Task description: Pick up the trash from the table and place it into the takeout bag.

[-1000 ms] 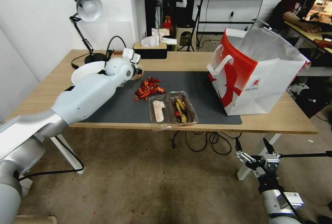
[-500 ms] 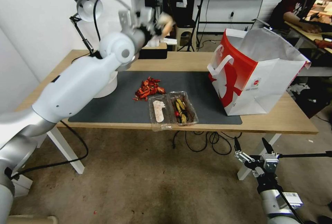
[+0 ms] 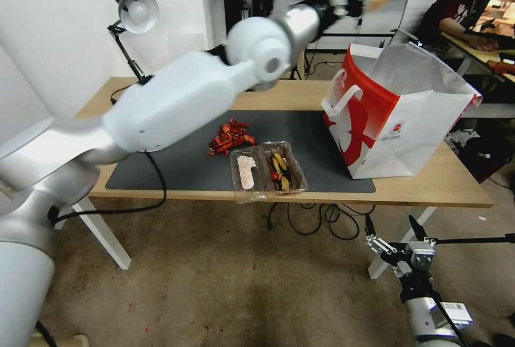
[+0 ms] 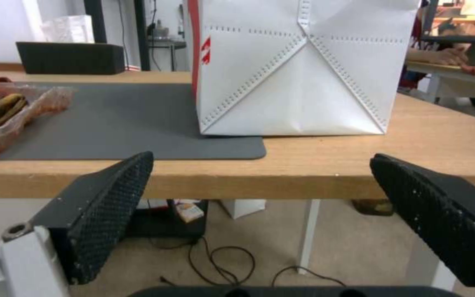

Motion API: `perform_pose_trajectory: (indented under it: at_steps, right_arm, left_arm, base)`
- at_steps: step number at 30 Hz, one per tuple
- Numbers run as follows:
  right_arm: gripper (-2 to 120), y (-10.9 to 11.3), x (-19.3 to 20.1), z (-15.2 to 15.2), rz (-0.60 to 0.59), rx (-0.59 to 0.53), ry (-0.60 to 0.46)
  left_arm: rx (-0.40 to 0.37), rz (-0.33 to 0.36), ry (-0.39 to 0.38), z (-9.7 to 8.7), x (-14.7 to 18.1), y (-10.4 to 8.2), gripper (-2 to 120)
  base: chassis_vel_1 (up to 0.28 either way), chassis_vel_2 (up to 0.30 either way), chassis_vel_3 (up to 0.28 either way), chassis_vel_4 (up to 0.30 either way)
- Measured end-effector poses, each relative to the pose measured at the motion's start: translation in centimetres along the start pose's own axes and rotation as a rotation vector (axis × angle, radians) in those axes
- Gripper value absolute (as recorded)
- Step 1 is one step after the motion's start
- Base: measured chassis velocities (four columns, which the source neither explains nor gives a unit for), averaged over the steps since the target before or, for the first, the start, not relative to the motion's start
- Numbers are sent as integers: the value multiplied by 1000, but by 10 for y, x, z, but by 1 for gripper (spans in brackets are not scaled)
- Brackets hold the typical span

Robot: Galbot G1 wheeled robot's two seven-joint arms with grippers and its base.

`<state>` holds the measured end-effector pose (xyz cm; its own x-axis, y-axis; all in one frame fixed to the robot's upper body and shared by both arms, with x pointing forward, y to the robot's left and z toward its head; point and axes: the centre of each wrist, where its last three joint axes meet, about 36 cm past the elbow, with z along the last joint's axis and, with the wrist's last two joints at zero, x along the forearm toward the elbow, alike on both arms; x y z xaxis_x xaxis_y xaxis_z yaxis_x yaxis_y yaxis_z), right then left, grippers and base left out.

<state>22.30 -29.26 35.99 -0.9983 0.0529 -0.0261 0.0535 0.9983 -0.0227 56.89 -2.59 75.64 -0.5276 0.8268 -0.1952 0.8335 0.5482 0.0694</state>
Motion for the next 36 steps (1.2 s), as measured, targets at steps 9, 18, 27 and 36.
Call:
perform_pose_trajectory:
  at_steps: [9, 18, 27, 36]
  right_arm:
    - [100, 6, 1, -1, 12, -14, -14]
    - [100, 2, 2, 3, 24, -21, -15]
    - [100, 1, -1, 5, 23, -27, -15]
    - [100, 0, -3, 3, 11, -25, -19]
  left_arm:
    - [-180, 58, 196, 51, -64, -20, 3]
    - [-305, 75, 281, 82, -69, -24, 3]
    - [-284, 81, 267, 73, -67, -33, 34]
    - [-263, 73, 249, 60, -71, -41, 68]
  base:
    - [0, 0, 0, 0]
    - [0, 0, 0, 0]
    - [0, 0, 0, 0]
    - [0, 0, 0, 0]
